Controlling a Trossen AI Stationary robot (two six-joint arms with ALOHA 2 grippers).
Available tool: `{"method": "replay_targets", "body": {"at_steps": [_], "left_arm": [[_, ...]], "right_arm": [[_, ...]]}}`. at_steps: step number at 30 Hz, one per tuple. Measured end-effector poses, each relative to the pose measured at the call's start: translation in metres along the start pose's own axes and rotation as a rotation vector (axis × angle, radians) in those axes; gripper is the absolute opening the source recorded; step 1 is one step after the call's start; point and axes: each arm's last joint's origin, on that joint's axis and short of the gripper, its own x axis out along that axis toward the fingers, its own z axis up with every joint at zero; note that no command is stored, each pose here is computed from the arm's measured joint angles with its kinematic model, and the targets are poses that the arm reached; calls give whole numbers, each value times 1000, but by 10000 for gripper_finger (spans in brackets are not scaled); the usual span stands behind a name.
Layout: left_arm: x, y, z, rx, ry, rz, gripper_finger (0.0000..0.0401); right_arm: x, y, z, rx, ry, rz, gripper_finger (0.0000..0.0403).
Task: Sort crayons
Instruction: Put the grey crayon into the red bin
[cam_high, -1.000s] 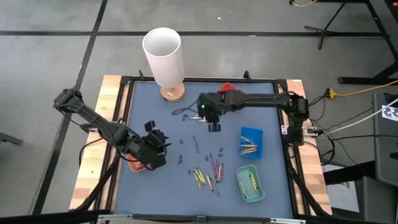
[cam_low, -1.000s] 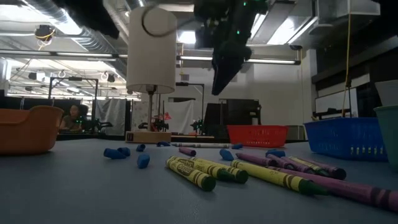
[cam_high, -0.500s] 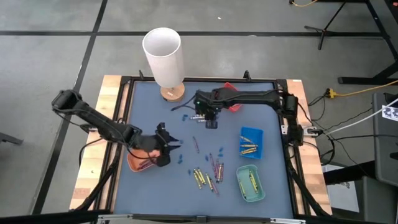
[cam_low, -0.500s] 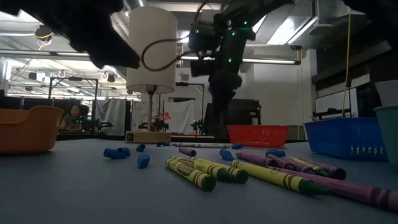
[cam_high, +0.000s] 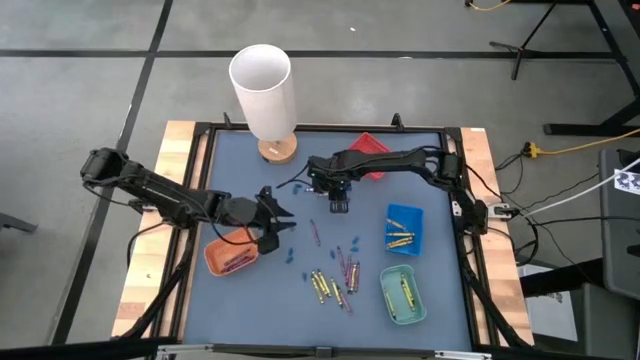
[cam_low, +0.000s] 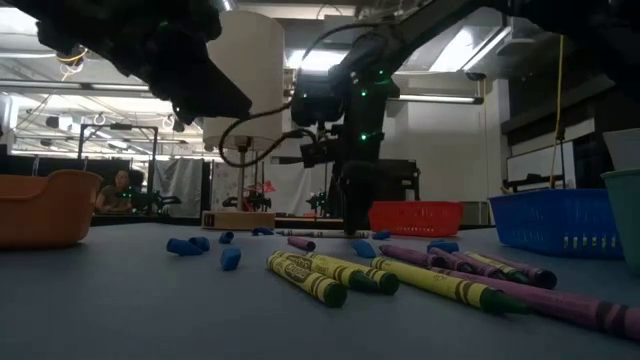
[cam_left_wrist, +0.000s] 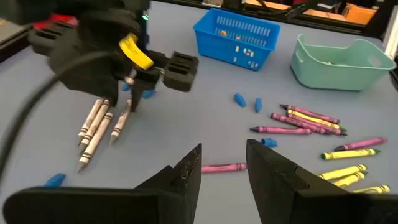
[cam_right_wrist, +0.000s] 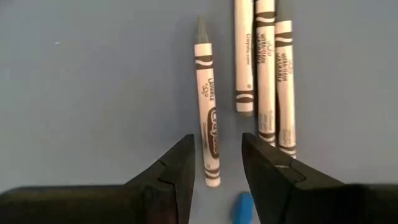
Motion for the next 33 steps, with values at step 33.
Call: {"method": "replay_targets", "body": {"at_steps": [33], "left_arm": [[2,6,3,-23,-19,23,110]], "right_arm": [[6,1,-1,-4,26,10,20]]}}
